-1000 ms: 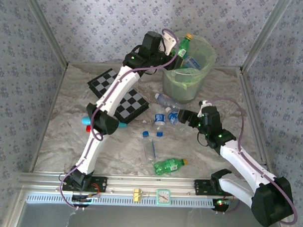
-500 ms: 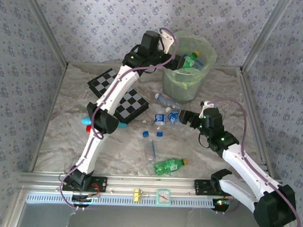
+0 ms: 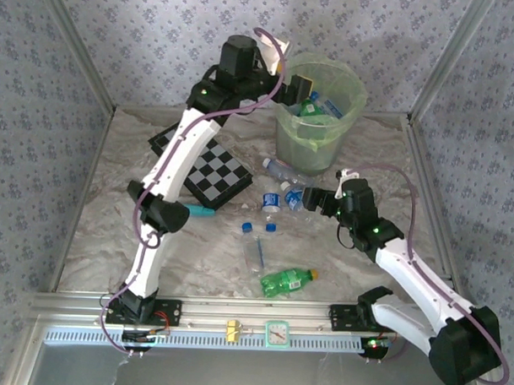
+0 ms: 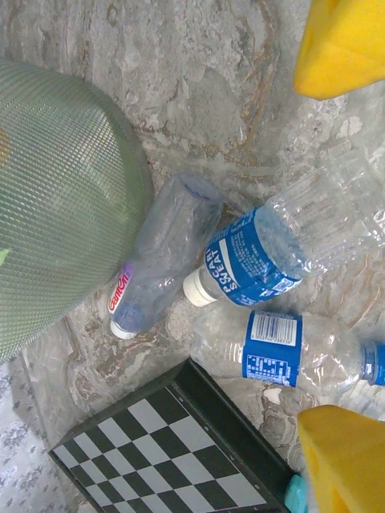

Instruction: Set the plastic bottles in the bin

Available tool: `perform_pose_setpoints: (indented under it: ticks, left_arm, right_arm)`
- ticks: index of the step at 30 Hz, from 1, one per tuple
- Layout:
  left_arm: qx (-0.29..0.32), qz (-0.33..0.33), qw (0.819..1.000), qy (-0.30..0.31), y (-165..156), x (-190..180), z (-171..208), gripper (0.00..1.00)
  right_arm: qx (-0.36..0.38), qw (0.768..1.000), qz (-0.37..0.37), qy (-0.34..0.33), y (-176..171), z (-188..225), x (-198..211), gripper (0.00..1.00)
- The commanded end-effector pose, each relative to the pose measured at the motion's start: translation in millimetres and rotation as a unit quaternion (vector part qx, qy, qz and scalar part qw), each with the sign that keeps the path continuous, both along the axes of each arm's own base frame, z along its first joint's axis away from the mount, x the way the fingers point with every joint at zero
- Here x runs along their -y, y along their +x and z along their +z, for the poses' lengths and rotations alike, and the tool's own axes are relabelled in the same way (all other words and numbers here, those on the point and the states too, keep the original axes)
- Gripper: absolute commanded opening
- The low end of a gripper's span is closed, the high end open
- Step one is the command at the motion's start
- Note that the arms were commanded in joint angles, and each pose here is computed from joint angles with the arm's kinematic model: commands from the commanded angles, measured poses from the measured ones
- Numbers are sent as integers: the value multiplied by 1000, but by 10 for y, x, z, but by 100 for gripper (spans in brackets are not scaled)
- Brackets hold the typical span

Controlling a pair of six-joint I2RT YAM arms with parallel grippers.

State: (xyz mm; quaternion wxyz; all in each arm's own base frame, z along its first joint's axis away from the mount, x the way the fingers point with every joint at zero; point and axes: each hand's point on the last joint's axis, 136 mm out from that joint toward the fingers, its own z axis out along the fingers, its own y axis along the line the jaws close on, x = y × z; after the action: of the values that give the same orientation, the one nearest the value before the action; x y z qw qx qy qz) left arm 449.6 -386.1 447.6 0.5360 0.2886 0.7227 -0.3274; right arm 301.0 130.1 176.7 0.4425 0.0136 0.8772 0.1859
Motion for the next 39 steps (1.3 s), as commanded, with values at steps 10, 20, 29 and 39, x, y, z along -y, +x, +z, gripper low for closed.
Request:
perform_pose_setpoints:
  ticks: [10,20,29,39]
  left_arm:
    - [-8,52,999,-10,-464,-438,-478,100]
    - [-92,210,973,7,-792,-1294,-1628,100]
    - [-175,316,932,25,-1114,-1888,-2530,100]
    - [-215,347,912,28,-1141,-2025,-2802,100]
  right_arm:
    - [-81,981,113,-138,32,-346,-339,100]
    - [-174,933,190,-251,160,-802,-433,96]
    - [-216,912,214,-276,296,-1150,-498,90]
    - [-246,897,219,-296,296,-1470,-492,74]
